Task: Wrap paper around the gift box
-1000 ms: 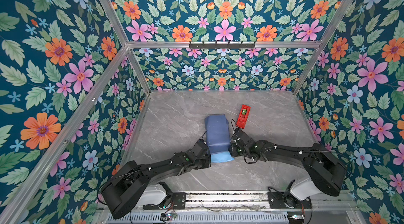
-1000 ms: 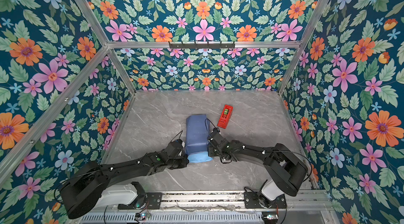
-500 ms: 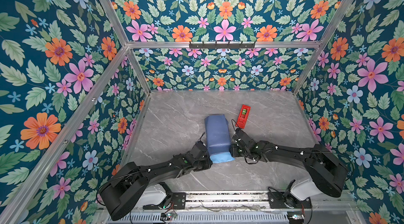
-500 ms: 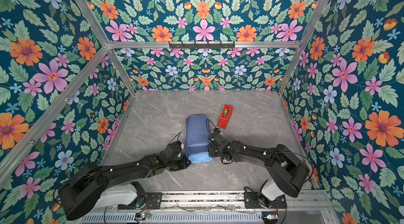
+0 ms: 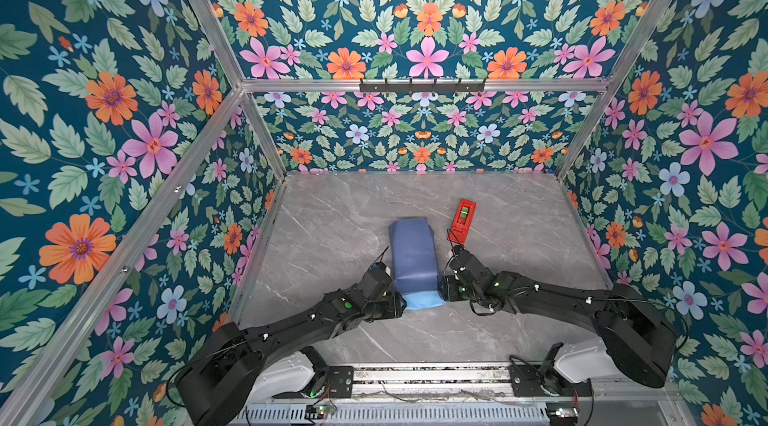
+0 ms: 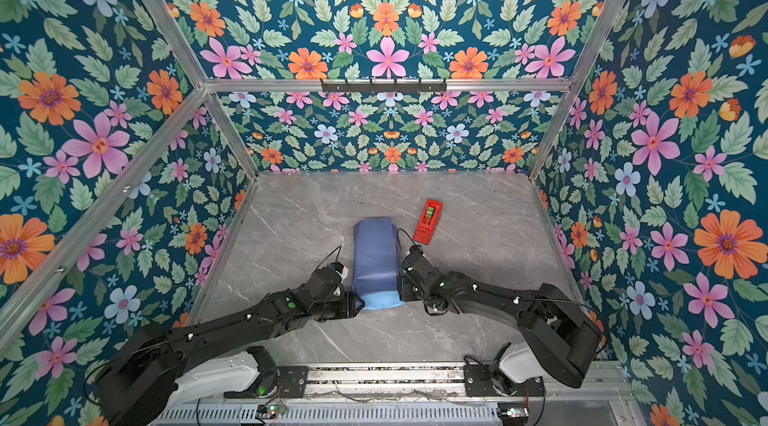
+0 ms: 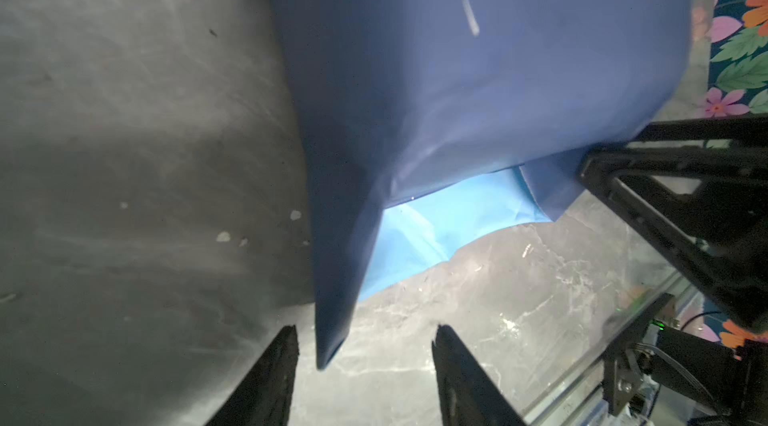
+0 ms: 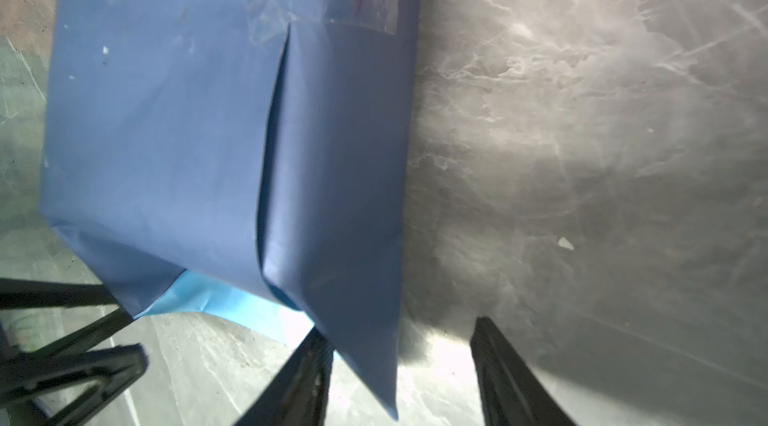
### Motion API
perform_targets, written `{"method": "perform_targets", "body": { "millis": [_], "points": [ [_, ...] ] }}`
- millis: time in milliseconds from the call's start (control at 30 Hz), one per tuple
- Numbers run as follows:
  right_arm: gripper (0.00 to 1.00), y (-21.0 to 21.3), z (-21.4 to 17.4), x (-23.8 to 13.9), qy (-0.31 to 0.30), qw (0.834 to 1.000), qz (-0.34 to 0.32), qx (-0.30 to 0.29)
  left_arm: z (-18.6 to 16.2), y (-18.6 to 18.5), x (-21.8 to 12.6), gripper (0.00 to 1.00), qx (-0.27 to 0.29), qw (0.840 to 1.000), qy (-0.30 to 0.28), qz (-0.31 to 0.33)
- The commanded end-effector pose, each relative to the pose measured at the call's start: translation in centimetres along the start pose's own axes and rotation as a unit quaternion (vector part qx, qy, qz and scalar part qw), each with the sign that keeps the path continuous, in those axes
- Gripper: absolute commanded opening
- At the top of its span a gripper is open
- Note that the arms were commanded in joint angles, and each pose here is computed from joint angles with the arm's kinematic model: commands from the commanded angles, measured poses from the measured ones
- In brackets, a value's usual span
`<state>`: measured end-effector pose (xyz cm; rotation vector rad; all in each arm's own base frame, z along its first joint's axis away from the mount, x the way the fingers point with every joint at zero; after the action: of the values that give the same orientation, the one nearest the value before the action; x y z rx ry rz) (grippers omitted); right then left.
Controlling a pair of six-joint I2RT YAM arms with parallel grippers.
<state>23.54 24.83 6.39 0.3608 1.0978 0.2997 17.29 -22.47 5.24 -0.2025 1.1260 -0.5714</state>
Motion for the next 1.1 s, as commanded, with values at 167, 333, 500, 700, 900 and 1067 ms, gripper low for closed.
{"method": "perform_targets", "body": {
  "millis": [167,333,500,700,900,1067],
  "points": [
    [0.56,0.2,0.0,-0.1,0.002,1.0,0.004,0.005,0.9,-1.7,1.2,0.56,0.044,0.998,-0.003,-0.039],
    [0.56,0.2,0.0,-0.1,0.001,1.0,0.003,0.004,0.6,-3.6,1.0,0.52,0.02,0.995,0.003,-0.101],
    [0.56,0.2,-0.1,0.2,0.002,1.0,0.006,0.008,0.6,-4.7,0.4,0.51,0.004,0.991,0.006,-0.132],
    [0.56,0.1,-0.4,0.4,0.007,1.0,0.009,0.011,0.9,-5.2,0.2,0.49,-0.017,0.989,0.001,-0.146],
    [0.56,-0.6,-1.0,0.3,0.011,1.0,-0.001,0.009,0.1,-1.1,0.5,0.46,-0.024,0.999,0.002,-0.033],
    [0.56,-0.5,-0.9,0.6,0.008,1.0,0.002,0.009,0.5,-0.9,1.0,0.49,-0.016,1.0,0.001,-0.02]
  ]
}}
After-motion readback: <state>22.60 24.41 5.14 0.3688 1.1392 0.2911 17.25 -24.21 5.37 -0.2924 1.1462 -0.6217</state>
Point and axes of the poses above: each gripper's point midway between its finger pads, its own x axis out along the fingers, its own y axis along the line the jaws close on, z = x × y, the point moved 1 cm from there along -x, back along the fingers, and after that the axes turned 10 degrees about x, right-handed, at the moved point
